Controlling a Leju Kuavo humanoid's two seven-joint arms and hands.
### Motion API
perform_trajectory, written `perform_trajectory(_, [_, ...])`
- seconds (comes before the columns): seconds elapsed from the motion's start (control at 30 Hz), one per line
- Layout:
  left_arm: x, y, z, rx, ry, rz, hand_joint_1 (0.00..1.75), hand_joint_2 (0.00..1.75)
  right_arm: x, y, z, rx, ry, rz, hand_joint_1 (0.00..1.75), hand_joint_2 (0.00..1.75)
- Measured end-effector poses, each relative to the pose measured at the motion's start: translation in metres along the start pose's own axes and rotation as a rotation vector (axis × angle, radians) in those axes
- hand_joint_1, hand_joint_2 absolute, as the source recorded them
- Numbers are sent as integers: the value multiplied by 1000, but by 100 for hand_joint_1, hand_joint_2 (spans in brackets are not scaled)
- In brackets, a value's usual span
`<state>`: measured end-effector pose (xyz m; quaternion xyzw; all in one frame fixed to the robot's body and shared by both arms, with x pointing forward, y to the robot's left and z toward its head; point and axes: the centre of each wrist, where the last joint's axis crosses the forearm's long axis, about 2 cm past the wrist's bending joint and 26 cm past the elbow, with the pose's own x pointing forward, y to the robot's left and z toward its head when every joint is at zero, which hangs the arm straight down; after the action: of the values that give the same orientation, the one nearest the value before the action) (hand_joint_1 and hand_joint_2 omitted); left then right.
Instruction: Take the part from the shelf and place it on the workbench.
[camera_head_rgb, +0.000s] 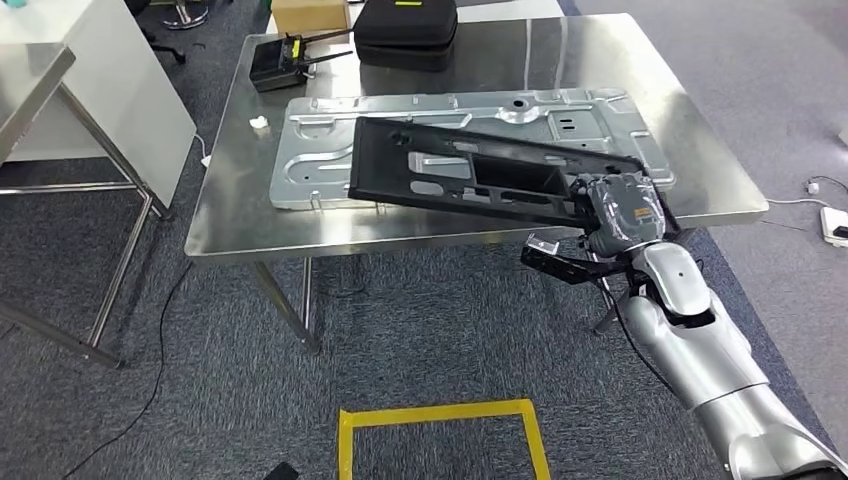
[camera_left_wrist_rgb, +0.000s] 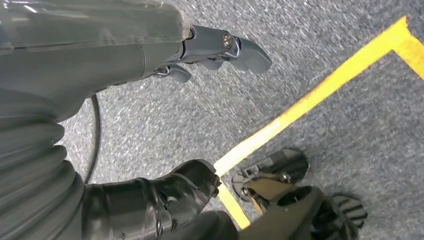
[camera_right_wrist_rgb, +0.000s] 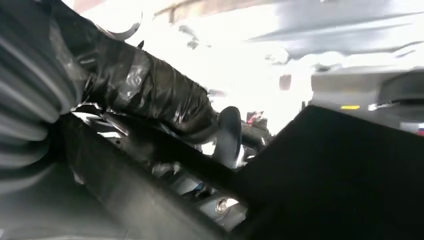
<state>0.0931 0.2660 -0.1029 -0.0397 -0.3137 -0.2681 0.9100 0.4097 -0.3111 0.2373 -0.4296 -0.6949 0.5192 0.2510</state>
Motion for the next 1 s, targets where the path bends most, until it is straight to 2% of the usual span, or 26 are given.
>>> perform_trajectory(0.33, [0, -1, 0, 2, 1, -1, 0, 175, 15, 8, 1, 34, -63, -26, 175, 175])
perform_trajectory(1.0, [6, -1, -3, 5, -2, -2, 0, 175, 18, 14, 3, 50, -62, -44, 175, 175])
